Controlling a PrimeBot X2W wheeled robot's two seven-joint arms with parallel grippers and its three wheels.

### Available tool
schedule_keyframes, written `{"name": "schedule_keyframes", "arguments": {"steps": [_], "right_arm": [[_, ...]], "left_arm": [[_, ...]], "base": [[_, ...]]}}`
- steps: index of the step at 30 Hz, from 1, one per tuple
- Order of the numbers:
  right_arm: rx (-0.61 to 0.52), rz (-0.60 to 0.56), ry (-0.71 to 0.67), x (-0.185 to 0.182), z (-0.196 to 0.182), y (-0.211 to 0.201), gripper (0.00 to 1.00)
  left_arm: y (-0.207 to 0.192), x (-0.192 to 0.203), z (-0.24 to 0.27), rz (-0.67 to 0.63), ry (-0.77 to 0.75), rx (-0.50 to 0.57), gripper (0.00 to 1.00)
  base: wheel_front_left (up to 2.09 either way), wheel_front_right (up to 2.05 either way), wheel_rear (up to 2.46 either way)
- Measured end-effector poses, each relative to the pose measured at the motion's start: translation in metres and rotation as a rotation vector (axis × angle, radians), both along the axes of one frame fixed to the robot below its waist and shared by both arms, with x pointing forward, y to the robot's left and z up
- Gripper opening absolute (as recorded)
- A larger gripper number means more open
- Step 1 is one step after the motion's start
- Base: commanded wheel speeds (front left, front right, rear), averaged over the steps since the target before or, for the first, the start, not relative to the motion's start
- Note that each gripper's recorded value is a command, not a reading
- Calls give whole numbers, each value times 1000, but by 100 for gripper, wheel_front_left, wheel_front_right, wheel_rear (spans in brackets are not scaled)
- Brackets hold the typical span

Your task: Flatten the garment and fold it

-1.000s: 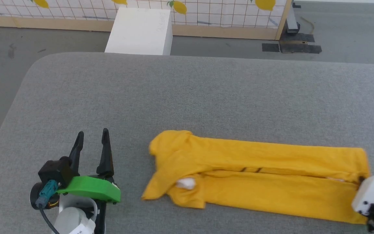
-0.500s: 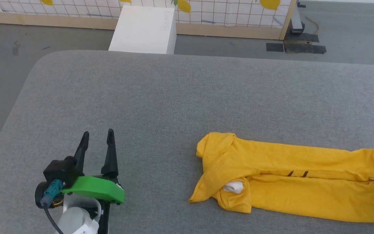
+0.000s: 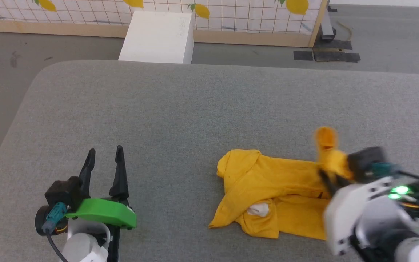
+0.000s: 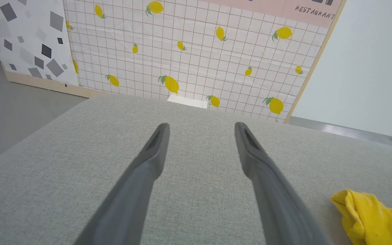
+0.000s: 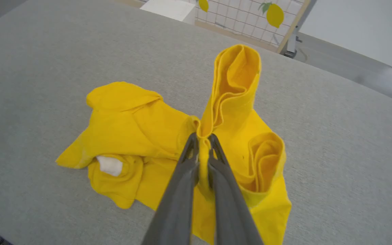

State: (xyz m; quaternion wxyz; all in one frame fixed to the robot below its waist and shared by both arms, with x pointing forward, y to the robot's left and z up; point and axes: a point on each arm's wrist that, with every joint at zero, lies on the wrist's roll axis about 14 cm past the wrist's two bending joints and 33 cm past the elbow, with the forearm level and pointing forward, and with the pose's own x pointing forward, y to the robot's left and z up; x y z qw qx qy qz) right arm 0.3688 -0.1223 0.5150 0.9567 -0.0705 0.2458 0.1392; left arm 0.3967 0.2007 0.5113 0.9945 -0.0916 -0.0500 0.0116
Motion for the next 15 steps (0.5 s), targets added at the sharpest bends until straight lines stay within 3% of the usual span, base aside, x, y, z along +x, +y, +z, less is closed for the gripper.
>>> {"name": "schedule_keyframes", "arguments": {"steps": [6, 15], "right_arm": [[19, 261, 13, 3, -5, 83, 0], [-11, 440, 126, 16, -58, 145, 0]], "left_arm": [[1, 2, -5, 2, 14, 0, 100], [5, 6, -15, 14, 41, -2, 100]], "base": [[0, 0, 0], [0, 0, 0]]}}
